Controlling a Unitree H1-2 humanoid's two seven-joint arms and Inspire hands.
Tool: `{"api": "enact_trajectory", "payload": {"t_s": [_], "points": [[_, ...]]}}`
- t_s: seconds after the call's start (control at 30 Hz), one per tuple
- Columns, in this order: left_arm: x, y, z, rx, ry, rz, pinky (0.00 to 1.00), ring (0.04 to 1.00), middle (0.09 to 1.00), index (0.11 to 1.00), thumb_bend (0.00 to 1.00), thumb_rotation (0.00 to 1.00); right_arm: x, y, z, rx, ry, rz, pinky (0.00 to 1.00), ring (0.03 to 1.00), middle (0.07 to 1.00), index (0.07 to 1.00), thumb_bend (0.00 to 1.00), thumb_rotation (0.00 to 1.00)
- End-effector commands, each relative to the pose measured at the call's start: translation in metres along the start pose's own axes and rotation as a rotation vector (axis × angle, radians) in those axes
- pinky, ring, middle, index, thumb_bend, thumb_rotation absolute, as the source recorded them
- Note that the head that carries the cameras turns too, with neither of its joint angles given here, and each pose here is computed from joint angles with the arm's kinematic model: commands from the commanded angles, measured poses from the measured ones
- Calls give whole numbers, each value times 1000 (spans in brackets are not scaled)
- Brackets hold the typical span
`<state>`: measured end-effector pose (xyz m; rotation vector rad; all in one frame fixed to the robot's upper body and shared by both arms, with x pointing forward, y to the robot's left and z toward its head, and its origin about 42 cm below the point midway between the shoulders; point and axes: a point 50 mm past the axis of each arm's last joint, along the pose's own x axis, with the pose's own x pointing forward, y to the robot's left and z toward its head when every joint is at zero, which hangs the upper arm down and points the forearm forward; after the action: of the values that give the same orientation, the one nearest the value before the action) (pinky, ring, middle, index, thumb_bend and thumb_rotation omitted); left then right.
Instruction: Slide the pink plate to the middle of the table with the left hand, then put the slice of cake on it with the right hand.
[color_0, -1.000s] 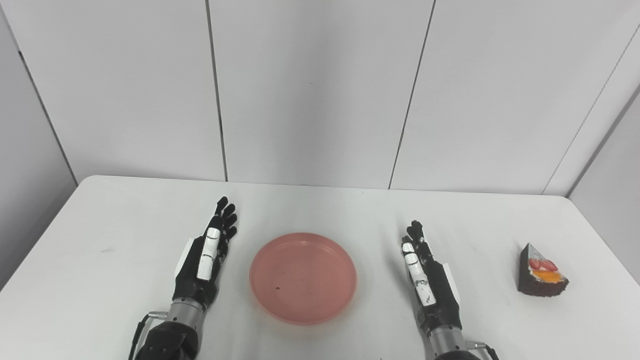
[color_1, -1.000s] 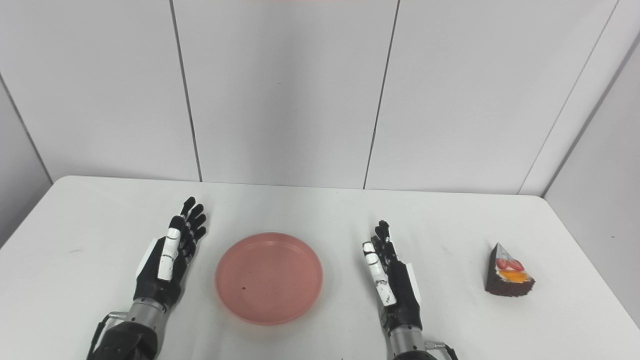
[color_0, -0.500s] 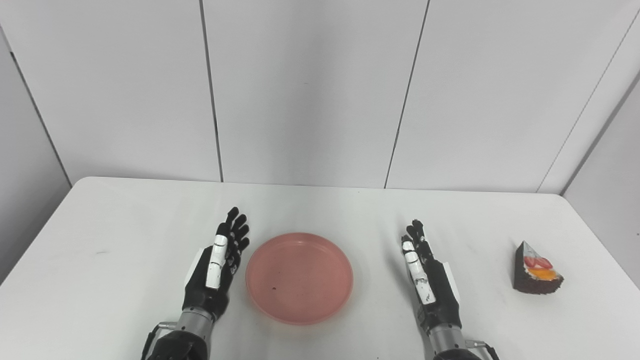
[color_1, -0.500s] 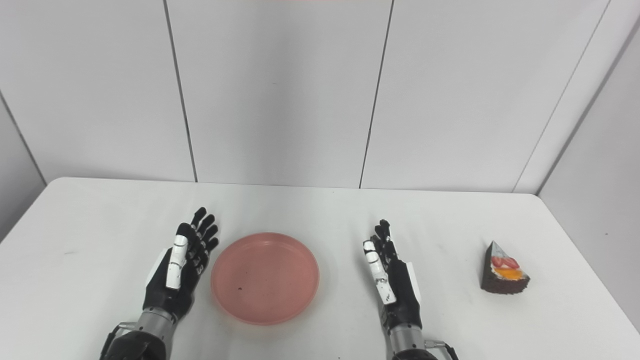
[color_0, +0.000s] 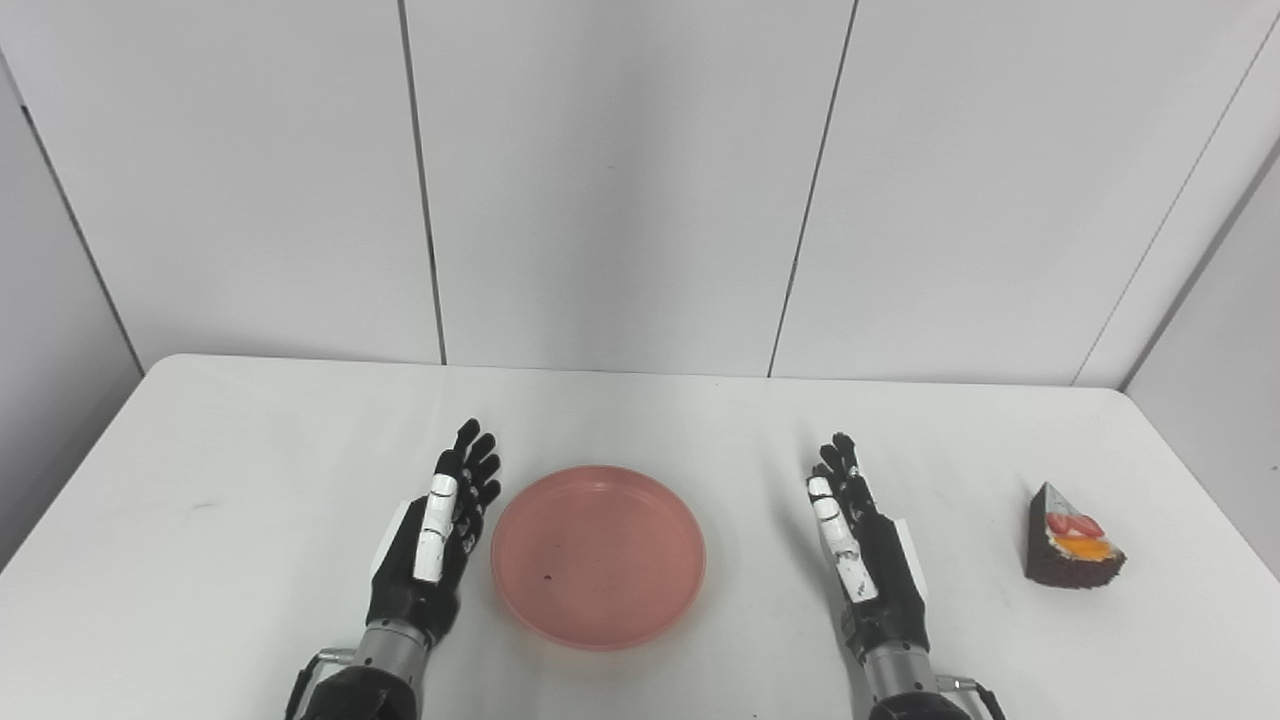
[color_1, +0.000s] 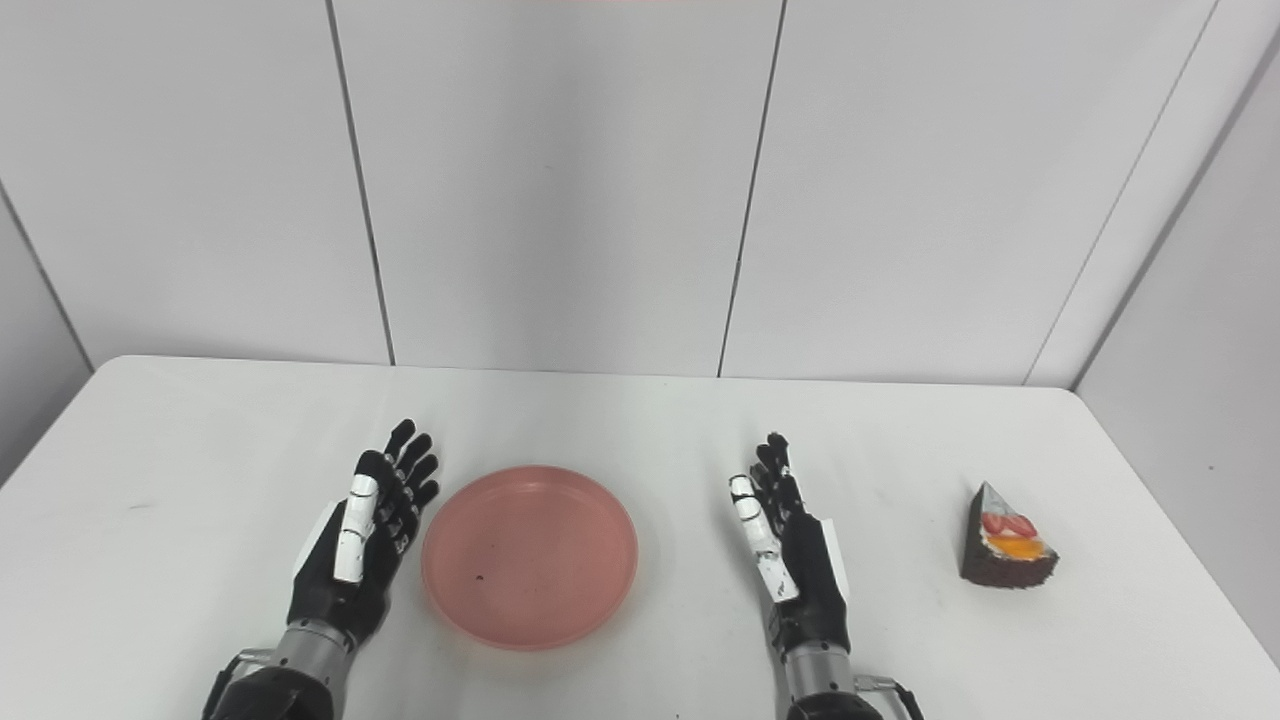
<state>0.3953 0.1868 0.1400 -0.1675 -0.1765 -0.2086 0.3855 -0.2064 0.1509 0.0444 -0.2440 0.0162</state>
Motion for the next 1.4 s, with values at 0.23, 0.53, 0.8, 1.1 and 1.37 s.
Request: {"api": "enact_trajectory", "payload": {"t_s": [0.23, 0.53, 0.8, 1.1, 1.37], "points": [[-19, 38, -16, 30, 53, -12, 1000, 1000, 1000, 1000, 695, 1000, 30, -11, 46, -220, -152, 57, 941, 945, 943, 950, 631, 709], [-14, 66, -23, -22, 32, 21, 1000, 1000, 1000, 1000, 685, 1000, 45, -51, 88, -489, -167, -44, 832, 873, 883, 896, 668, 685], [-13, 75, -20, -36, 32, 32, 1000, 1000, 1000, 1000, 673, 1000, 45, -63, 99, -593, -108, -89, 834, 887, 896, 903, 688, 541], [-12, 74, -19, -22, 37, 26, 1000, 1000, 1000, 1000, 670, 1000, 46, -85, 108, -912, -3, -243, 792, 904, 901, 892, 738, 491], [-11, 74, -20, -26, 41, 22, 1000, 1000, 1000, 1000, 670, 1000, 43, -107, 125, -1129, 65, -361, 871, 903, 890, 887, 739, 434]]}}
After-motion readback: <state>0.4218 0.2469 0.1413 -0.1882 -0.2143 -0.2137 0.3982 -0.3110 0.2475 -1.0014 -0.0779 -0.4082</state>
